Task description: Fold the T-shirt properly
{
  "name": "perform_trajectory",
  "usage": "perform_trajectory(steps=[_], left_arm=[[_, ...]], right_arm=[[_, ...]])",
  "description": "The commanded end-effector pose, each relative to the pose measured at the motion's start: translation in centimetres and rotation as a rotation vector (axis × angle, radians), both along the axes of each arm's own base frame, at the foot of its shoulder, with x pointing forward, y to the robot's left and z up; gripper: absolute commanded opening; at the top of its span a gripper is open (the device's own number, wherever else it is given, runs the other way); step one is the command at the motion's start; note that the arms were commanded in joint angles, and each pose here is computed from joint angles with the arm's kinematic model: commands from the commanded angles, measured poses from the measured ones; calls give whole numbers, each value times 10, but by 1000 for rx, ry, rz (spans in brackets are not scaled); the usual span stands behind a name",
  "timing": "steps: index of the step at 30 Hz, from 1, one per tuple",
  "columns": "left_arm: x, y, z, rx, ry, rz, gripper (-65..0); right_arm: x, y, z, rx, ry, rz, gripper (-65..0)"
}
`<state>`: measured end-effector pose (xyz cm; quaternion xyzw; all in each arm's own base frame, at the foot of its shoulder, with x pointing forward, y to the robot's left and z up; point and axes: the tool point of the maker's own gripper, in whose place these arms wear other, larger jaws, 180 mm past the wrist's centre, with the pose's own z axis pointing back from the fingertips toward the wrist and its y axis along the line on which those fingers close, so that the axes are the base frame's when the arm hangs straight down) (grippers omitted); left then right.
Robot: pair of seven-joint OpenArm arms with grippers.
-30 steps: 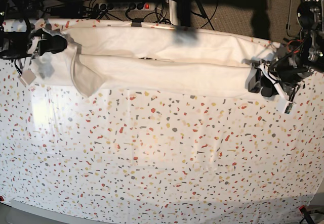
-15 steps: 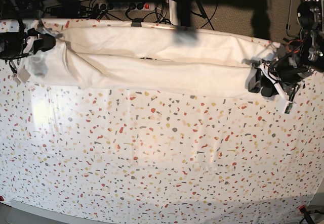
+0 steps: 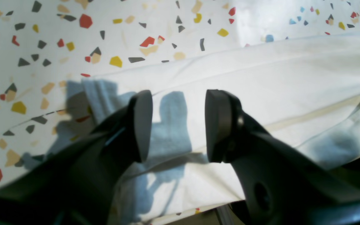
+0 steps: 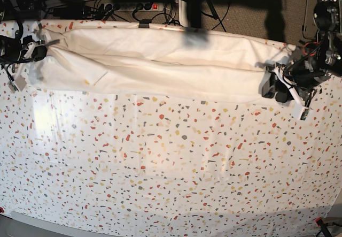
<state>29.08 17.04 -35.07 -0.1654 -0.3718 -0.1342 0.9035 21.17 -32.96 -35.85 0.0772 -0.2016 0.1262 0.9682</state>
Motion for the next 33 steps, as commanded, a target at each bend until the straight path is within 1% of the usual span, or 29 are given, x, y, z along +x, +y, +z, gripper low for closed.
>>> perform_trajectory(steps=[1,3,10,11,13,15,16,17,19,21,24,26,29,33], left_arm=[[9,3,14,-2,-52,1,-381],[9,3,14,-3,-52,0,-381],[9,3,14,-3,-53,0,-381],[9,2,14,-4,-54,0,-381],[11,2,17,-10,-70,4,-381],[14,2,20,-19,-94,9,-381],[16,2,22,-21,-108,12,-381],[18,4,23,-7,-119,15,-381],[21,14,21,69,-139,23,-381],[23,24,17,153,-135,27,-381],[23,37,12,247,-91,29,-381],[25,39,12,264,-75,29,-381],[25,41,12,267,-71,29,-381],[19,54,0,296,-10,35,-381]], right_arm=[[12,-6,14,-28,-56,13,-650],[16,-6,16,-25,-80,11,-650],[17,-6,16,-26,-79,11,-650],[16,-6,16,-26,-79,11,-625],[17,-6,16,-26,-79,11,-464],[17,-6,17,-25,-82,11,-340],[17,-6,17,-25,-83,11,-298],[17,-6,17,-25,-83,11,-270],[18,-5,18,-19,-86,12,-260],[25,-1,23,7,-111,10,-260],[48,10,44,80,-200,10,-260],[65,13,61,105,-262,13,-260],[85,16,83,109,-336,25,-261],[98,27,101,111,-399,52,-261]])
